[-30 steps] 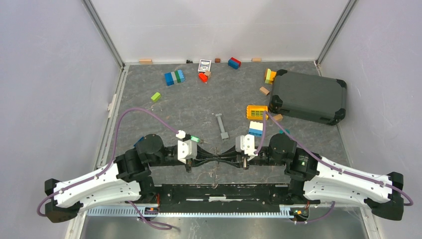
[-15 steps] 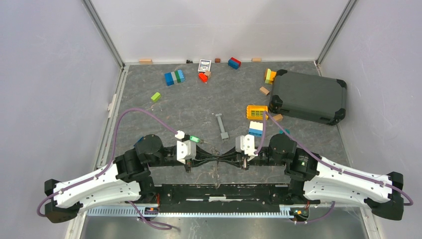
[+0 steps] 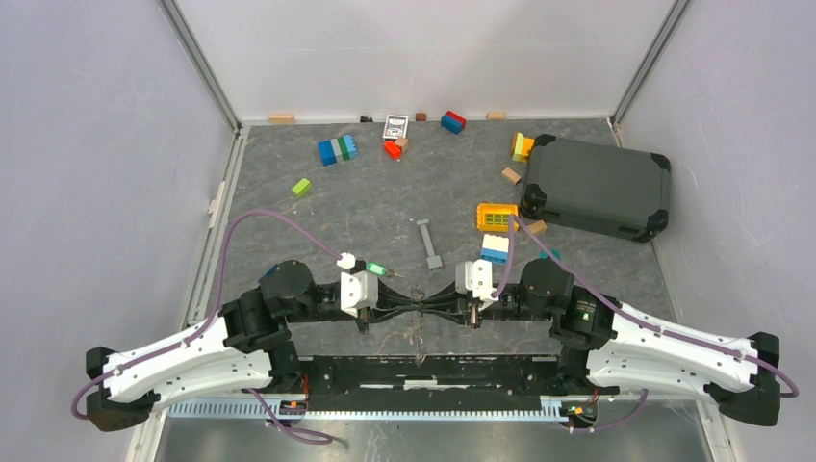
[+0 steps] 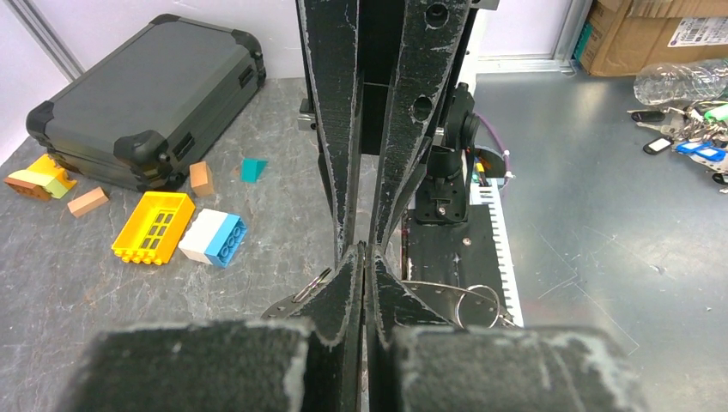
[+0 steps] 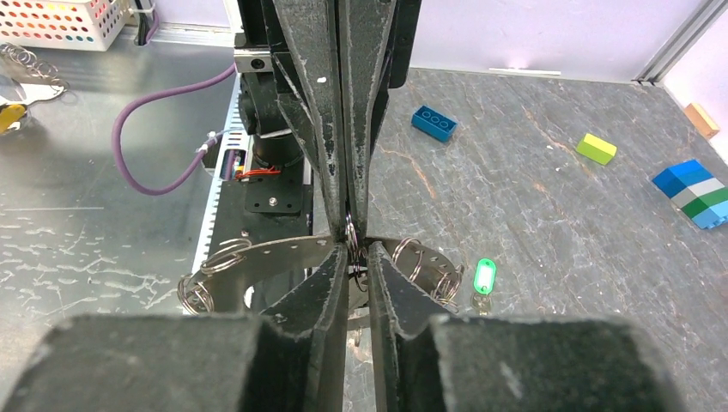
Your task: Remove the keys from the keyring
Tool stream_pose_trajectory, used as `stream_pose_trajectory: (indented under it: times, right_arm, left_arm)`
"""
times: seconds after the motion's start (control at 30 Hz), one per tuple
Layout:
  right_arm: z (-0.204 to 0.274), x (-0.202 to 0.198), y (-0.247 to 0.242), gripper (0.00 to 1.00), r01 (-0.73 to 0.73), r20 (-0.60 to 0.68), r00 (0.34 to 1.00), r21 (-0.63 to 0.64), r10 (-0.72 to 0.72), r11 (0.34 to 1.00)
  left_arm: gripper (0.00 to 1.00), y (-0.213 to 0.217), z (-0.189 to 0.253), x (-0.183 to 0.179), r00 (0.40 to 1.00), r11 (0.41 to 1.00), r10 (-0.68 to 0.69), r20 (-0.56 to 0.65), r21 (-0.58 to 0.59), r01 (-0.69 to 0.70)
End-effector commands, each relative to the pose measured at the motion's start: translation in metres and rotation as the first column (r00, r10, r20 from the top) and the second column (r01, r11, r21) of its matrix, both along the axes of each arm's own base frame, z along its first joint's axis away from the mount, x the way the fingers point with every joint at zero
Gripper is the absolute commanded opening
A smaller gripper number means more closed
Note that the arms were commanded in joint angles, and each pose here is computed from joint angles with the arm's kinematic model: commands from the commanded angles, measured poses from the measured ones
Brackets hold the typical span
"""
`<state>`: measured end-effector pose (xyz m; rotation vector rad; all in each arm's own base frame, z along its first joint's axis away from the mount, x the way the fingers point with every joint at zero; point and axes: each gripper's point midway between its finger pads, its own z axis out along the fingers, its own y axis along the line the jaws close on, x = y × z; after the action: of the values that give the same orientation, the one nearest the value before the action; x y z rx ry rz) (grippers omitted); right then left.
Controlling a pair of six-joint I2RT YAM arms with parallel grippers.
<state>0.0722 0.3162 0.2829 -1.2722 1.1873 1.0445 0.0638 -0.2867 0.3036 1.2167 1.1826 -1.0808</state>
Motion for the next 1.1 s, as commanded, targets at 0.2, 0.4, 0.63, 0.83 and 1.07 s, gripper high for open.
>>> stream_pose_trajectory:
  times: [0.2,0.4,0.63,0.83,1.07]
  right_arm:
    - [0.01,-0.002,0.0,0.07,-0.008,0.009,1.0,0.04,0.007,0.999]
    - [0.009,-0.001,0.0,0.16,-0.004,0.008,1.0,0.037,0.004,0.999]
    - [0.01,-0.001,-0.001,0.0,0.001,0.012,1.0,0.044,-0.001,0.999]
    - [0.013,0.004,-0.004,0.0,0.033,0.015,0.999,0.031,-0.033,0.999]
    - [0.012,0.013,-0.011,0.0,0.068,0.054,0.997,-0.106,-0.063,0.992]
  left_arm:
    - [0.02,0.0,0.026,-0.003,1.0,0.995,-0.01,0.001,-0.095,0.01]
    - [0.02,0.0,0.027,-0.003,1.0,0.995,-0.009,0.001,-0.097,0.009]
    - [0.02,0.0,0.026,-0.003,1.0,0.995,-0.007,0.001,-0.098,0.007]
    - [0.15,0.002,0.025,0.004,0.999,0.996,0.034,-0.007,-0.085,-0.035]
    - [0.52,0.013,0.023,0.008,0.997,0.998,0.069,0.018,0.004,-0.069]
